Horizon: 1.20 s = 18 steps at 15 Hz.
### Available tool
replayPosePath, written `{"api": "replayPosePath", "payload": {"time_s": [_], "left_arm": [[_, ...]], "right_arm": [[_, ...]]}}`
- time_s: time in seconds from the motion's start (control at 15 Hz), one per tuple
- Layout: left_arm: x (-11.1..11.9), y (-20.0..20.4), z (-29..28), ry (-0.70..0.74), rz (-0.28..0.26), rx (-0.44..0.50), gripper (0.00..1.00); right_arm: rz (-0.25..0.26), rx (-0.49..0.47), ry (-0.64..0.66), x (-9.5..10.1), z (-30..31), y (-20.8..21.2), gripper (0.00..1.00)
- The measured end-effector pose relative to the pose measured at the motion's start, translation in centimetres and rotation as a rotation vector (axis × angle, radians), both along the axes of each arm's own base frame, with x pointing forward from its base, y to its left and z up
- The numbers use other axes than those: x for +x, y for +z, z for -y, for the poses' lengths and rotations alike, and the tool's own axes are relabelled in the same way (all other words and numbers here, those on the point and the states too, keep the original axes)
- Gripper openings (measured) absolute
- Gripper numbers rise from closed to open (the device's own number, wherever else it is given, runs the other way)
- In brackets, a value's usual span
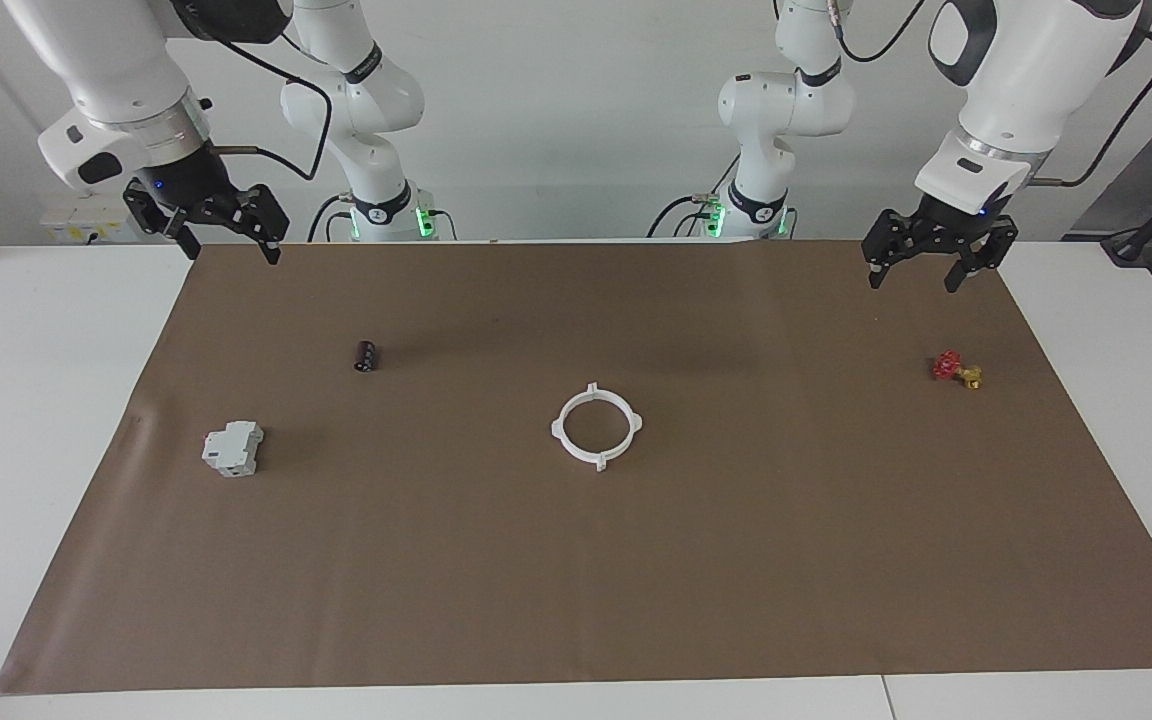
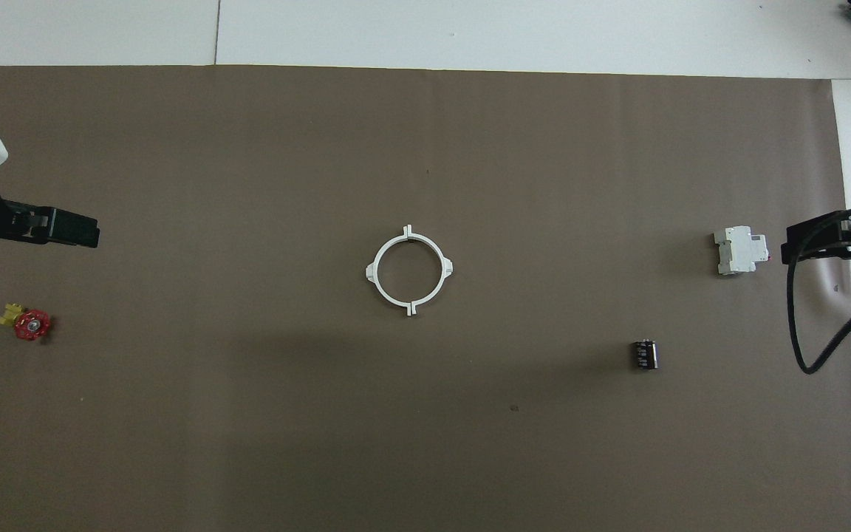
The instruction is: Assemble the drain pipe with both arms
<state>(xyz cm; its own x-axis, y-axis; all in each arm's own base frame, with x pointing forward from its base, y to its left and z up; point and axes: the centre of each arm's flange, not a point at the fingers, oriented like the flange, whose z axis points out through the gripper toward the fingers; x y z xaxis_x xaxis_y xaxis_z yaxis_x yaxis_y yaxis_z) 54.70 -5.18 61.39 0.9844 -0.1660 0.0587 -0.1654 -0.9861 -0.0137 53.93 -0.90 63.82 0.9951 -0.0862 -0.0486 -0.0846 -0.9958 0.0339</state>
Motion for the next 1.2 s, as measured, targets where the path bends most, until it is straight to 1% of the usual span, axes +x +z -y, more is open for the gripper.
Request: {"api": "replayPosePath", "payload": {"time_s": [0.73, 1.2], "left_arm": [[-0.09, 0.01, 0.82, -0.013, 0.000, 0.004, 1.00], [-0.08, 0.03, 0.68, 0.006, 0.001, 0.003, 1.00]], "right_arm": [[0.000, 0.000, 0.000, 0.00, 0.00, 0.00, 1.00], [0.000, 0.000, 0.000, 0.00, 0.00, 0.00, 1.00]]}}
